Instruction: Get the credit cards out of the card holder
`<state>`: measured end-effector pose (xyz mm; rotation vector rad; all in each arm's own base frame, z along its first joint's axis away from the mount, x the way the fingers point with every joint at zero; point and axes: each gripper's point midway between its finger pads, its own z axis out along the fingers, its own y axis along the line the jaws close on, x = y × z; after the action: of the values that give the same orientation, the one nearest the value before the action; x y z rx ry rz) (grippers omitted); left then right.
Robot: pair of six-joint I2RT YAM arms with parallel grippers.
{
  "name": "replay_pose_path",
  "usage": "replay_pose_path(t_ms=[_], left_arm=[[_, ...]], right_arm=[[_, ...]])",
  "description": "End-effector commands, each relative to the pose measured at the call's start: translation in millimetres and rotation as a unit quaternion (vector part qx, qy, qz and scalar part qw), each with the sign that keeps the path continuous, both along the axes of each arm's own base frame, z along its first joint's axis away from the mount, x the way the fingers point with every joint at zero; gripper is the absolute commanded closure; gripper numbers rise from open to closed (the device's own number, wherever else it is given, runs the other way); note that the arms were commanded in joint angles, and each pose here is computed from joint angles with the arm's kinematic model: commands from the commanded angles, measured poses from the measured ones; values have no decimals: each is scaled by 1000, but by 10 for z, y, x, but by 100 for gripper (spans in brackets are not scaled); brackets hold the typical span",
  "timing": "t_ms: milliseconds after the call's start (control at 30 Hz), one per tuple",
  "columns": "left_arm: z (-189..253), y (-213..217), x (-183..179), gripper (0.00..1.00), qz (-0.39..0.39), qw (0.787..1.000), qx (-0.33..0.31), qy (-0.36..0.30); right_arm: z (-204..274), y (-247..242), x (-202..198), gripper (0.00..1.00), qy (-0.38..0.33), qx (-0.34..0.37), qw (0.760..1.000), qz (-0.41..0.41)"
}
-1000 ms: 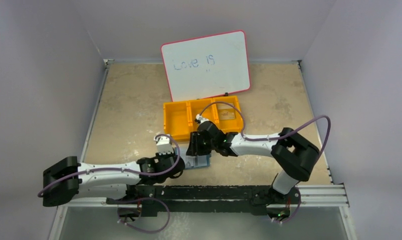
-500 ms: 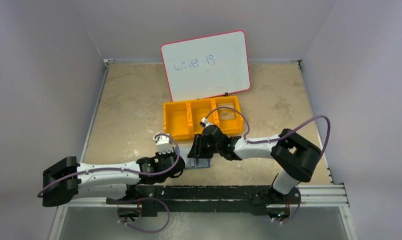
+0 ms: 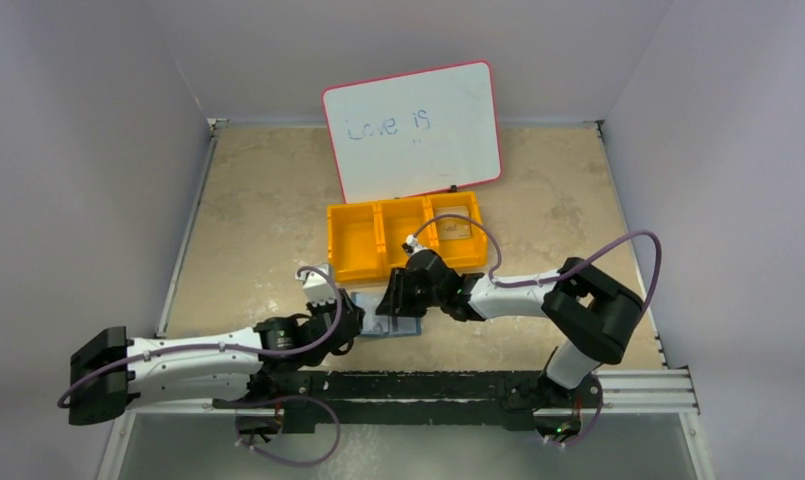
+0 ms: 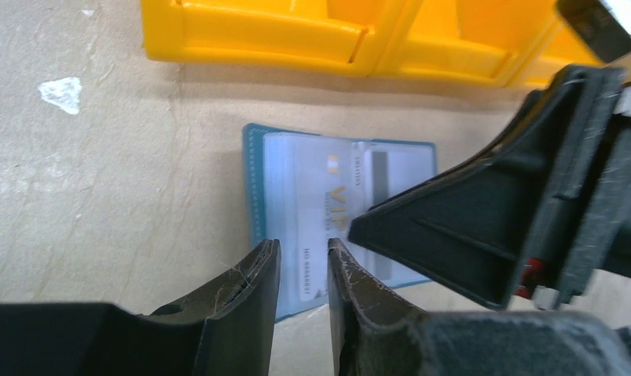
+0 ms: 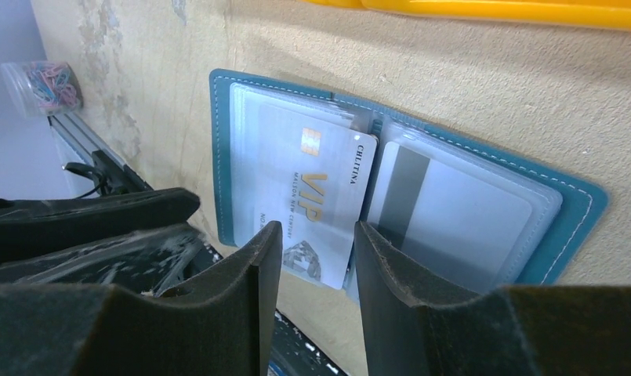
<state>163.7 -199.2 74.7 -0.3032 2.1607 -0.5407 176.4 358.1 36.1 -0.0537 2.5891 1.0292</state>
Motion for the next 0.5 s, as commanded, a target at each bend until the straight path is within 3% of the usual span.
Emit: replay_pose_path(t_ms=[0, 300, 467], left_arm=[[-158, 17, -1, 74, 6, 1000, 20, 11], [-352, 18, -33, 73, 5, 999, 30, 26], [-506, 107, -69, 83, 17, 998, 45, 41]], right_arm=[[54, 16, 25, 58, -3, 14, 1000, -5], [46, -33, 18, 58, 3, 21, 1000, -16], [24, -45, -10, 58, 14, 38, 999, -14]])
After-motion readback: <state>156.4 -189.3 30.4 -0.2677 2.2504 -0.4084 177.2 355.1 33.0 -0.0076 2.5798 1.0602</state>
